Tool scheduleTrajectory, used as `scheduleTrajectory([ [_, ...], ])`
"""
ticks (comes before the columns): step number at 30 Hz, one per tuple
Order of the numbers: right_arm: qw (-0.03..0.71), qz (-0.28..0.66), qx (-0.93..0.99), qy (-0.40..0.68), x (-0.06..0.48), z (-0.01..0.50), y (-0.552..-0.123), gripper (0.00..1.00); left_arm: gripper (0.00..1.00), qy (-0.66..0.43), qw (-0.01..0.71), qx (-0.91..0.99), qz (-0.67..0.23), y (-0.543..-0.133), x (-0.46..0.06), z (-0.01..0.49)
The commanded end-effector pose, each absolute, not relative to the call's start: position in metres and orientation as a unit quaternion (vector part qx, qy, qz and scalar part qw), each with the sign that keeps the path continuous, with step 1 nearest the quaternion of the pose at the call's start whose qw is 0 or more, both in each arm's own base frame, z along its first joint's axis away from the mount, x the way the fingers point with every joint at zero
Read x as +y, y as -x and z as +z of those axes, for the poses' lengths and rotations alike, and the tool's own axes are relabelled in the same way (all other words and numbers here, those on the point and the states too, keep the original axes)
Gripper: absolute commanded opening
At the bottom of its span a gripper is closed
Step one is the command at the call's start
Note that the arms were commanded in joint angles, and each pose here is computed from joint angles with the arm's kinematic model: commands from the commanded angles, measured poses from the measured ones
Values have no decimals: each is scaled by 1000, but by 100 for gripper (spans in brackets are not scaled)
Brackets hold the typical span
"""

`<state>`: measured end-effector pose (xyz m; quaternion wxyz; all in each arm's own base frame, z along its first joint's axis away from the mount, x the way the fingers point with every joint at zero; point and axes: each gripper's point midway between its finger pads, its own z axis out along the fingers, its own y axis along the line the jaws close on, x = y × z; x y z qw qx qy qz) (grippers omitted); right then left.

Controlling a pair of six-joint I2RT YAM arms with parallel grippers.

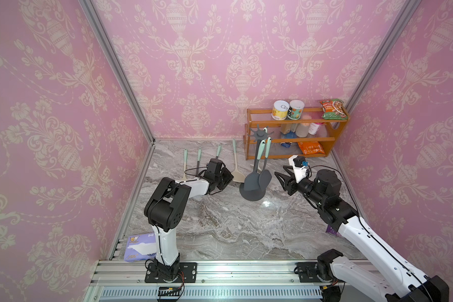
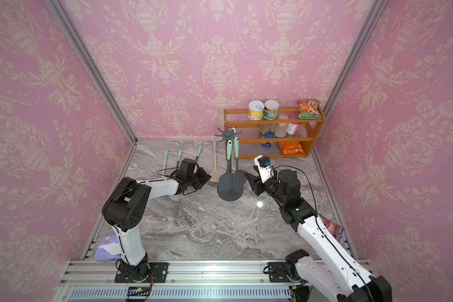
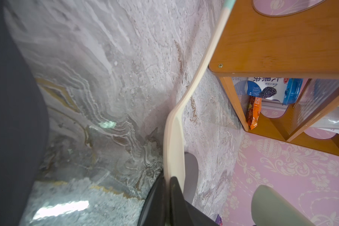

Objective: Take the spatula off the kitchen utensil rack
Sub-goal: Adjust the spatula at the center of the board.

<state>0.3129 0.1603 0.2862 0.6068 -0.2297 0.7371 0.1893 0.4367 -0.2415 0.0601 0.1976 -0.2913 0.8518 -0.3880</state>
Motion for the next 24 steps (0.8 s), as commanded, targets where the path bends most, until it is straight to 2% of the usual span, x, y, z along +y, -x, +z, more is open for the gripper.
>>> scheduleTrajectory([
  [1, 614, 180, 735, 225, 155, 290, -311, 52, 0, 281, 183, 867, -369, -432, -241, 47],
  [15, 619, 182, 731, 223, 155, 295, -311, 51, 0, 262, 147, 881, -366, -433, -191, 54],
  [24, 618, 182, 732, 221, 154, 295, -310, 51, 0, 264, 130, 876, -381, -435, -193, 46],
])
